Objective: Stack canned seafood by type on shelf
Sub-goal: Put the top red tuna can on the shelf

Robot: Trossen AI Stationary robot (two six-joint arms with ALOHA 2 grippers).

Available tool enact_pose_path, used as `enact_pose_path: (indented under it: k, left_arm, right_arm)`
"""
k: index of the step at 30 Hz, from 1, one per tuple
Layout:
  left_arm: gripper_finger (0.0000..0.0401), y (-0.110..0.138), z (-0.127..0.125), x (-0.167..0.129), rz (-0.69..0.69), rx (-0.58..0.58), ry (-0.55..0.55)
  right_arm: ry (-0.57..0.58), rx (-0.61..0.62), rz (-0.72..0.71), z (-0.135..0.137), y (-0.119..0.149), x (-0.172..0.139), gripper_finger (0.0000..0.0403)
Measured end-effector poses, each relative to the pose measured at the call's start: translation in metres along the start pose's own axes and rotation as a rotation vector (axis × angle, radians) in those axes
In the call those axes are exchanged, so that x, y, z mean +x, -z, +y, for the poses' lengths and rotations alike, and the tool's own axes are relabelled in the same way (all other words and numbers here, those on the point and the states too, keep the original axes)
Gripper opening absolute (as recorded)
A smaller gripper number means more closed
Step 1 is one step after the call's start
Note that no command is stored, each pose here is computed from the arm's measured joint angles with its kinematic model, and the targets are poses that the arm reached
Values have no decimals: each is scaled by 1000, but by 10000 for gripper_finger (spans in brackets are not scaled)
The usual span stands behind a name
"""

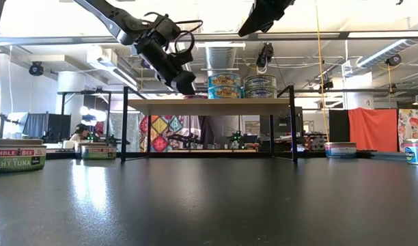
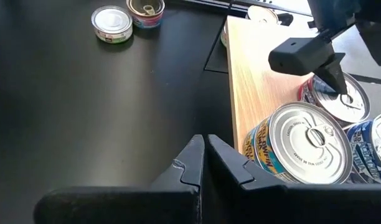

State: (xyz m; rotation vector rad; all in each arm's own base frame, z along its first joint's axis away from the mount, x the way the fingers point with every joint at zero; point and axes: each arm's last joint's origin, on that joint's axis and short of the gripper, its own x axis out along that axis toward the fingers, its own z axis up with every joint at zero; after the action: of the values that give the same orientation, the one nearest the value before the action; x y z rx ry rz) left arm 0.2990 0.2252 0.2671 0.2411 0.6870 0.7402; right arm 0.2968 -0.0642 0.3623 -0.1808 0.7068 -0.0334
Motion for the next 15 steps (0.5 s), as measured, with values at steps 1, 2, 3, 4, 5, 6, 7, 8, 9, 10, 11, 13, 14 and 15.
enact_pose_path:
  k: [1, 2, 3, 4, 5, 6, 7, 8, 9, 10, 11, 13, 14, 15]
  left_arm:
    - [304, 0, 0, 0, 0, 2, -1]
    - [304, 0, 1, 0, -1, 4, -3]
    - [304, 0, 2, 0, 2, 6, -4]
    - [304, 1, 2, 0, 2, 6, -5]
    - [304, 1, 2, 0, 2, 6, -8]
    - [304, 0, 3, 0, 0, 13, -11]
    - [304, 0, 3, 0, -3, 21, -13]
    - [304, 0, 3, 0, -8, 27, -16]
    - [304, -1, 3, 0, -13, 28, -20]
    - [304, -1, 4, 0, -17, 27, -24]
    - [304, -1, 6, 1, -22, 24, -29]
    - [304, 0, 8, 2, -29, 21, -38]
    - [304, -1, 8, 2, -32, 19, -40]
    - [304, -1, 8, 2, -36, 21, -43]
  right_arm:
    - [0, 0, 0, 0, 0, 0, 13]
    - [0, 1, 0, 0, 0, 0, 13]
    - [0, 7, 0, 0, 0, 0, 13]
    - [0, 11, 0, 0, 0, 0, 13]
    - [0, 14, 0, 0, 0, 0, 13]
    - [0, 16, 0, 0, 0, 0, 13]
    - [0, 18, 0, 0, 0, 0, 13]
    - [0, 24, 0, 0, 0, 0, 13]
    - [0, 33, 0, 0, 0, 0, 13]
    - [-1, 45, 0, 0, 0, 0, 13]
    - [-3, 59, 0, 1, 0, 0, 13]
    - [-14, 85, -1, 6, -2, 0, 13]
    - [-24, 87, -1, 10, -2, 0, 13]
    - [-37, 89, 1, 14, -3, -1, 13]
